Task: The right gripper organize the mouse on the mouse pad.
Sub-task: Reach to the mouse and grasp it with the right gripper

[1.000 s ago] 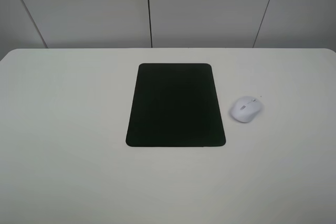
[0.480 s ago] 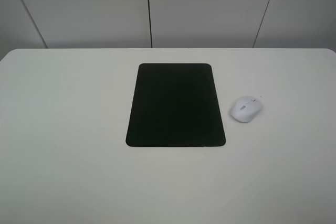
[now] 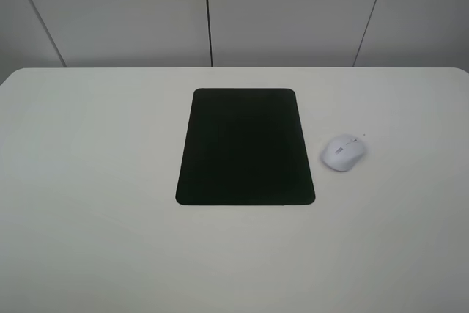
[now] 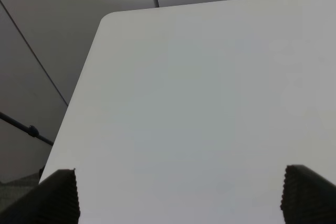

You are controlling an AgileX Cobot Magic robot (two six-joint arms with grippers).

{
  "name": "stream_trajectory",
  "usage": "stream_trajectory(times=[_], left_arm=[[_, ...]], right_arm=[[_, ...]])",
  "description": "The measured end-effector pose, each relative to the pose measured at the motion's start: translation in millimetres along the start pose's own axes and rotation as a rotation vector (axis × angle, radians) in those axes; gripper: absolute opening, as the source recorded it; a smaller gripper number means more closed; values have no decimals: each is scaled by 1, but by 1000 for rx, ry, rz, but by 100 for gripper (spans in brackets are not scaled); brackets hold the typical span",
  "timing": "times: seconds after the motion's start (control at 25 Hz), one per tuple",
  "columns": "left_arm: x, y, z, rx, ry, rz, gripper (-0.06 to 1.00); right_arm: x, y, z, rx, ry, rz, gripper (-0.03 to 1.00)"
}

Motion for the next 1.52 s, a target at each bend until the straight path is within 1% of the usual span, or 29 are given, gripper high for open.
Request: stream_trajectory(times=[0.08,0.2,0.4,0.56,0.68,0.76,0.92,1.08,1.16,1.32,1.52], left_arm=[[0,0,0,0,0,0,79],[0,0,0,0,0,0,79],[0,0,0,0,0,0,79],[0,0,0,0,0,0,79],[0,0,0,0,0,0,79],[0,0,0,0,0,0,79],[0,0,0,0,0,0,79],[0,0,0,0,0,0,79],[0,0,0,0,0,0,79],[0,0,0,0,0,0,79],[0,0,0,0,0,0,79]], right_arm=[[-18,6,-11,-55,54,5,76],[-46,21,-23,-99,123,10,76],[-88,52,-39,-111,223,41,76],[-116,84,-50,-121,274,45,76],[-134,107,-56,-151,285,39,76],[-144,118,-59,-187,281,34,76],[-166,120,-56,-276,294,76,76],[-187,120,-51,-317,299,109,76],[-195,123,-49,-317,298,109,76],[-210,129,-46,-372,290,100,76],[-222,131,-45,-395,282,103,76]])
Point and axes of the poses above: a point on each arm's last joint axis where the gripper is mounted, x pointing back along that axis away from the gripper, y along the wrist's bending axis when the last joint is at zero, z = x × y, the point moved 8 cm from there along -x, pointing out along that axis toward the gripper, and after that the axes turned 2 degrees about x, right-handed, at the moved point
